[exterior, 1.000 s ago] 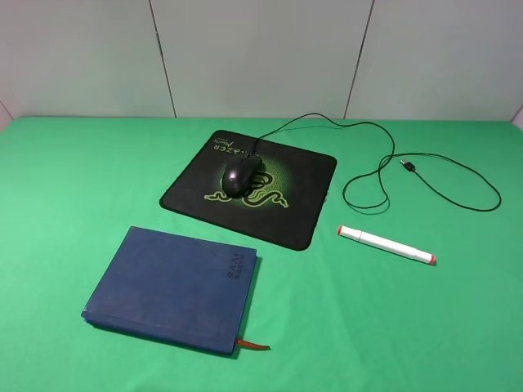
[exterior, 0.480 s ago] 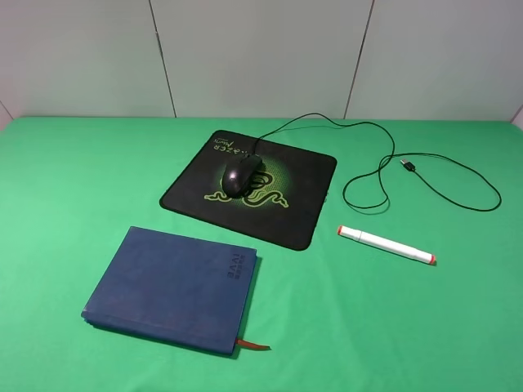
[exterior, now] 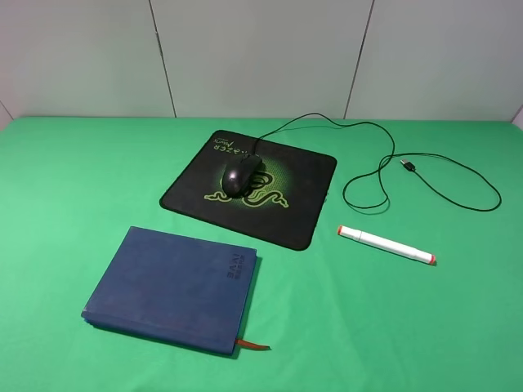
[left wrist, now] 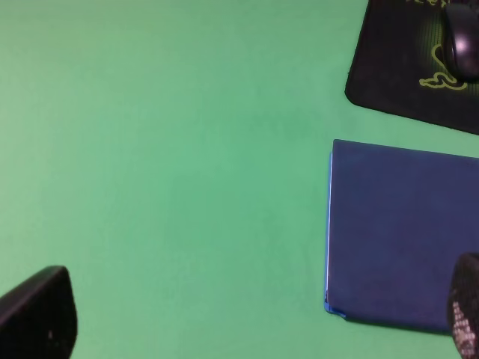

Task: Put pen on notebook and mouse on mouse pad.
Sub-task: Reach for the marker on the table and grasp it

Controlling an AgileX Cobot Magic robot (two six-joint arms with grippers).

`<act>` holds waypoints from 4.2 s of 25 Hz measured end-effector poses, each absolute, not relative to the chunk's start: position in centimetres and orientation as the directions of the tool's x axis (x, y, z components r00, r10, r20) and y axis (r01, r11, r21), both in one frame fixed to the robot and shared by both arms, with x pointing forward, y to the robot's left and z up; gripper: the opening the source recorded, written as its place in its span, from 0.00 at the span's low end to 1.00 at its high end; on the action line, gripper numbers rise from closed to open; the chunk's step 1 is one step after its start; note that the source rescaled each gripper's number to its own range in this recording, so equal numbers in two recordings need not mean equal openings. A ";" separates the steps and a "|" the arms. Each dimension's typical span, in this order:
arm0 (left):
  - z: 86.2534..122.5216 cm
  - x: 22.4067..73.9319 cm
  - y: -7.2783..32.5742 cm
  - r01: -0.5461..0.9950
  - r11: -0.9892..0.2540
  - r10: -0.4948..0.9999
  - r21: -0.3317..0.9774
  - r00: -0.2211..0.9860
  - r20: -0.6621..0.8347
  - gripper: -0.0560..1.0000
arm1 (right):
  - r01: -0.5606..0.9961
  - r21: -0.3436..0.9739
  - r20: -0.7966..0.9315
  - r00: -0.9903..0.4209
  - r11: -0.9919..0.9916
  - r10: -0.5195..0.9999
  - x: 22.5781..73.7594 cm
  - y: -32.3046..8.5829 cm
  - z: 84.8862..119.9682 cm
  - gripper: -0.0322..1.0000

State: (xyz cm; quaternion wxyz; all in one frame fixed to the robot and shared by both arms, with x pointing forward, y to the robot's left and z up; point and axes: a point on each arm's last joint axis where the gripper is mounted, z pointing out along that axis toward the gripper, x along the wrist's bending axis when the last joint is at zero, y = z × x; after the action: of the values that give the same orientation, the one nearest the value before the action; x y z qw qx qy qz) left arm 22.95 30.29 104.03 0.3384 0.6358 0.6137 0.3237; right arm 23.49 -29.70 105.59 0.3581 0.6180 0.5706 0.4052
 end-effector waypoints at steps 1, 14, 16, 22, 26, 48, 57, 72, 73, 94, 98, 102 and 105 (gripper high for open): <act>104.0 23.0 30.3 0.561 -0.018 0.999 0.827 0.037 -0.004 1.00 | 0.415 0.905 0.092 0.020 -0.092 0.996 23.5 -29.7 105.6 1.00; 104.0 23.0 30.3 0.560 -0.018 0.999 0.828 0.037 -0.003 1.00 | 0.416 0.904 0.100 0.015 -0.097 0.995 23.5 -29.6 105.6 1.00; 104.0 23.0 30.3 0.560 -0.018 0.999 0.828 0.037 -0.003 1.00 | 0.431 0.898 0.088 0.028 -0.091 0.996 23.8 -29.8 105.6 1.00; 104.0 23.0 30.3 0.560 -0.018 0.999 0.828 0.037 -0.003 1.00 | 0.604 0.795 0.040 0.028 -0.048 0.999 27.9 -29.9 106.6 1.00; 104.0 23.0 30.3 0.560 -0.018 0.999 0.828 0.037 -0.003 1.00 | 0.707 0.694 -0.092 -0.096 0.133 0.991 32.3 -29.8 107.0 1.00; 104.0 23.0 30.3 0.560 -0.018 0.999 0.828 0.037 -0.003 1.00 | 0.625 0.290 -0.117 -0.729 0.725 0.675 52.5 -20.1 99.0 1.00; 104.0 23.0 30.3 0.561 -0.018 0.999 0.828 0.037 -0.003 1.00 | 0.638 0.208 -0.052 -0.750 0.742 0.659 53.9 -19.4 94.3 1.00; 104.0 23.0 30.3 0.561 -0.018 0.999 0.828 0.037 -0.003 1.00 | 0.647 0.163 -0.023 -0.752 0.745 0.659 54.5 -19.2 91.3 1.00; 104.0 23.0 30.3 0.561 -0.018 0.999 0.828 0.037 -0.003 1.00 | 0.649 0.157 -0.021 -0.752 0.745 0.659 54.4 -19.3 91.0 1.00; 104.1 23.0 30.3 0.559 -0.018 0.999 0.829 0.037 -0.003 1.00 | 0.642 0.163 -0.042 -0.754 0.750 0.655 53.6 -19.7 89.7 1.00; 104.1 23.0 30.3 0.559 -0.018 0.999 0.829 0.037 -0.003 1.00 | 0.642 0.164 -0.043 -0.754 0.749 0.655 53.6 -19.7 89.6 1.00; 104.1 23.0 30.3 0.559 -0.018 0.999 0.829 0.037 -0.003 1.00 | 0.650 0.157 -0.031 -0.750 0.744 0.661 53.6 -19.6 89.1 1.00; 104.1 23.0 30.3 0.559 -0.018 0.999 0.829 0.037 -0.003 1.00 | 0.652 0.157 -0.028 -0.748 0.742 0.663 53.6 -19.6 89.1 1.00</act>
State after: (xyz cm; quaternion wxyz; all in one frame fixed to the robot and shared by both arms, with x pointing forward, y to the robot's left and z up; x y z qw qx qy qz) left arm 22.97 30.30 104.05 0.3387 0.6354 0.6133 0.3246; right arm 53.62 -19.58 89.10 0.0411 0.3526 0.9323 0.0688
